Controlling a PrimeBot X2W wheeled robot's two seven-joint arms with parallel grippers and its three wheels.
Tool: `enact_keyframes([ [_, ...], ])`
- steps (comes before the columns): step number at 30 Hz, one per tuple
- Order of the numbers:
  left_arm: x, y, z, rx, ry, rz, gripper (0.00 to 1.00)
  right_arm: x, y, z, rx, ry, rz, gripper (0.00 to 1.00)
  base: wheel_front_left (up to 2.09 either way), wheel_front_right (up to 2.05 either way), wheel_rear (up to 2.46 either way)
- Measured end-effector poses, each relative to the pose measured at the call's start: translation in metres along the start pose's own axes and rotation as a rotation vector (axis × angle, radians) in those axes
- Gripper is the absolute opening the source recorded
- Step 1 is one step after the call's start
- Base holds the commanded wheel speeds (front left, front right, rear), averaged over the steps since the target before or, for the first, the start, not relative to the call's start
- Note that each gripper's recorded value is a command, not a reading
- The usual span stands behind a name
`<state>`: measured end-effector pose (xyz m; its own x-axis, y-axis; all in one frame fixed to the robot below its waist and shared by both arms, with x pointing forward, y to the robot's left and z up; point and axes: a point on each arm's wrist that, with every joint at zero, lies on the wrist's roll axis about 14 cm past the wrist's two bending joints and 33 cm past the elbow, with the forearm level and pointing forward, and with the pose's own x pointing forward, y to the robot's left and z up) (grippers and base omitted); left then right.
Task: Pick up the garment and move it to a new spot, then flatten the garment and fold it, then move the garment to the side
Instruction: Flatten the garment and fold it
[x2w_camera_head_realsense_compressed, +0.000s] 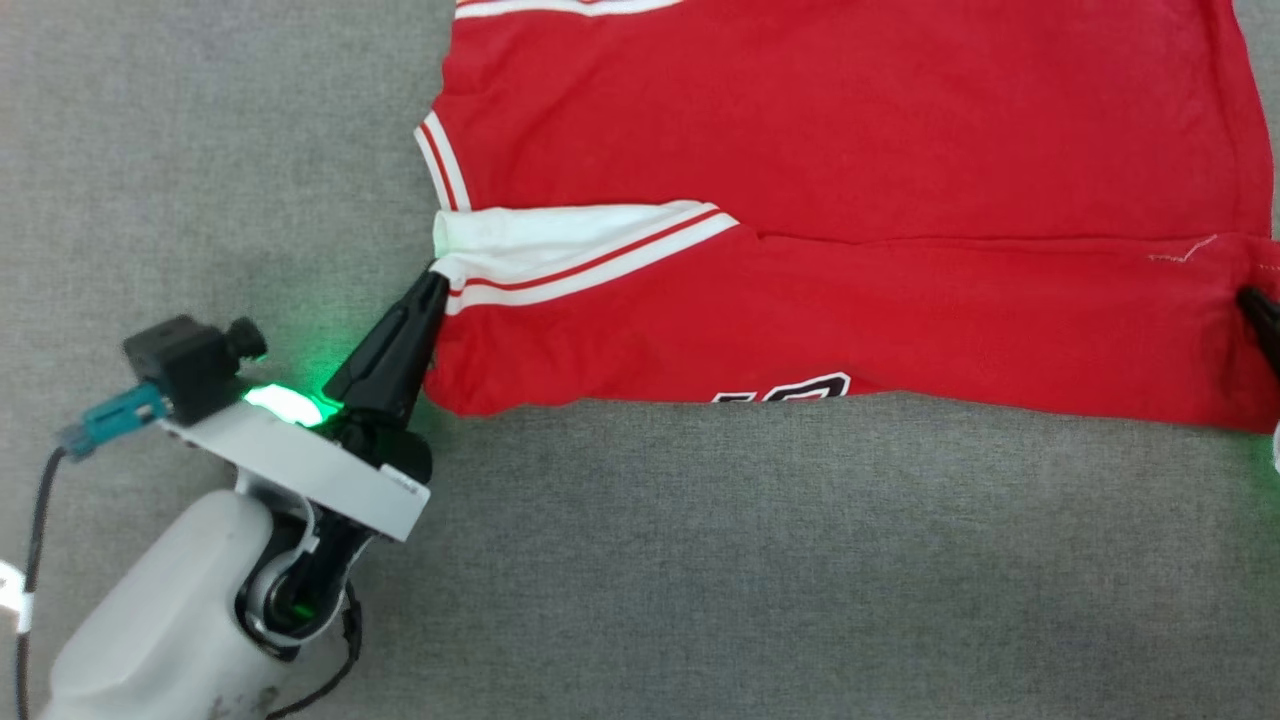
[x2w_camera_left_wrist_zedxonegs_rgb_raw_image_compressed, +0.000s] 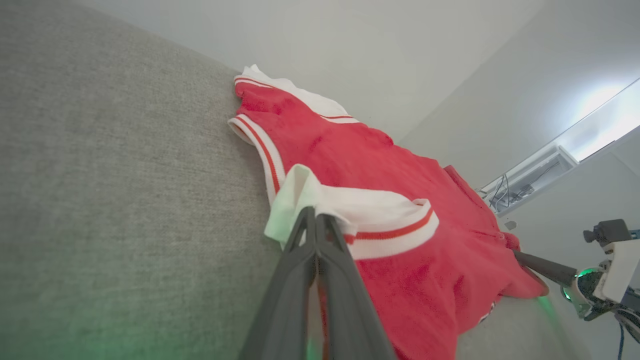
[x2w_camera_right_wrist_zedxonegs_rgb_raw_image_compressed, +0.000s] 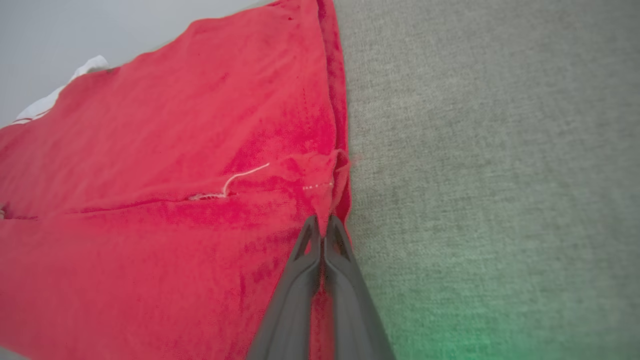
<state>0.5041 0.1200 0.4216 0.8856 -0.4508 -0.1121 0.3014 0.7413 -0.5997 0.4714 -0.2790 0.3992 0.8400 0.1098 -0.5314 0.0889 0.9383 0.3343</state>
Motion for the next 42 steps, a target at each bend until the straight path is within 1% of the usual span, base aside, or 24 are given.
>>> enact_keyframes([
  [3, 0.006, 0.007, -0.013, 0.059, 0.040, 0.004, 0.00, 0.008, 0.000, -0.003, -0.007, -0.003, 0.000, 0.00, 0.00, 0.00, 0.00],
  [9, 0.012, 0.013, -0.024, 0.126, 0.086, 0.007, 0.00, 0.014, -0.001, -0.008, -0.026, 0.004, 0.000, 0.00, 0.00, 0.00, 0.00],
  [10, 0.013, 0.014, -0.025, 0.136, 0.092, 0.007, 0.22, 0.015, 0.000, -0.008, -0.031, 0.005, 0.002, 0.00, 0.00, 0.00, 0.00],
  [11, 0.013, 0.013, -0.024, 0.145, 0.093, 0.005, 0.49, 0.014, 0.000, -0.009, -0.037, 0.005, 0.003, 0.00, 0.00, 0.00, 0.00],
  [12, 0.014, 0.013, -0.022, 0.152, 0.092, 0.005, 0.98, 0.014, 0.001, -0.007, -0.040, -0.006, 0.006, 0.38, 0.00, 0.00, 0.00],
  [13, 0.014, 0.012, -0.020, 0.159, 0.089, 0.003, 1.00, 0.013, 0.001, -0.006, -0.040, -0.016, 0.005, 0.80, 0.00, 0.00, 0.00],
  [14, 0.013, 0.011, -0.017, 0.166, 0.087, 0.001, 1.00, 0.012, 0.002, -0.005, -0.042, -0.025, 0.007, 1.00, 0.00, 0.00, 0.00],
  [16, 0.010, 0.015, -0.006, 0.206, 0.088, 0.008, 1.00, 0.008, 0.003, 0.000, -0.051, -0.045, 0.009, 1.00, 0.00, 0.00, 0.00],
  [19, -0.001, 0.017, 0.001, 0.292, 0.166, 0.003, 1.00, -0.001, 0.001, 0.011, -0.068, -0.082, 0.001, 1.00, 0.00, 0.00, 0.00],
  [24, -0.004, 0.005, 0.047, 0.447, 0.249, -0.003, 1.00, -0.021, 0.001, 0.052, -0.087, -0.207, -0.003, 1.00, 0.00, 0.00, 0.00],
  [26, -0.008, -0.003, 0.053, 0.472, 0.322, 0.000, 1.00, -0.029, 0.004, 0.065, -0.087, -0.247, 0.003, 1.00, 0.00, 0.00, 0.00],
  [30, -0.023, -0.022, 0.039, 0.448, 0.539, 0.015, 1.00, -0.040, 0.012, 0.078, -0.090, -0.285, 0.019, 1.00, 0.00, 0.00, 0.00],
  [34, -0.040, -0.034, 0.015, 0.418, 0.751, 0.028, 1.00, -0.043, 0.019, 0.074, -0.085, -0.279, 0.036, 1.00, 0.00, 0.00, 0.00],
  [37, -0.039, -0.031, 0.006, 0.370, 0.823, 0.058, 1.00, -0.041, 0.020, 0.070, -0.085, -0.267, 0.039, 1.00, 0.00, 0.00, 0.00],
  [42, -0.040, -0.013, -0.020, 0.305, 0.967, 0.113, 1.00, -0.038, 0.014, 0.065, -0.080, -0.252, 0.023, 1.00, 0.00, 0.00, 0.00],
])
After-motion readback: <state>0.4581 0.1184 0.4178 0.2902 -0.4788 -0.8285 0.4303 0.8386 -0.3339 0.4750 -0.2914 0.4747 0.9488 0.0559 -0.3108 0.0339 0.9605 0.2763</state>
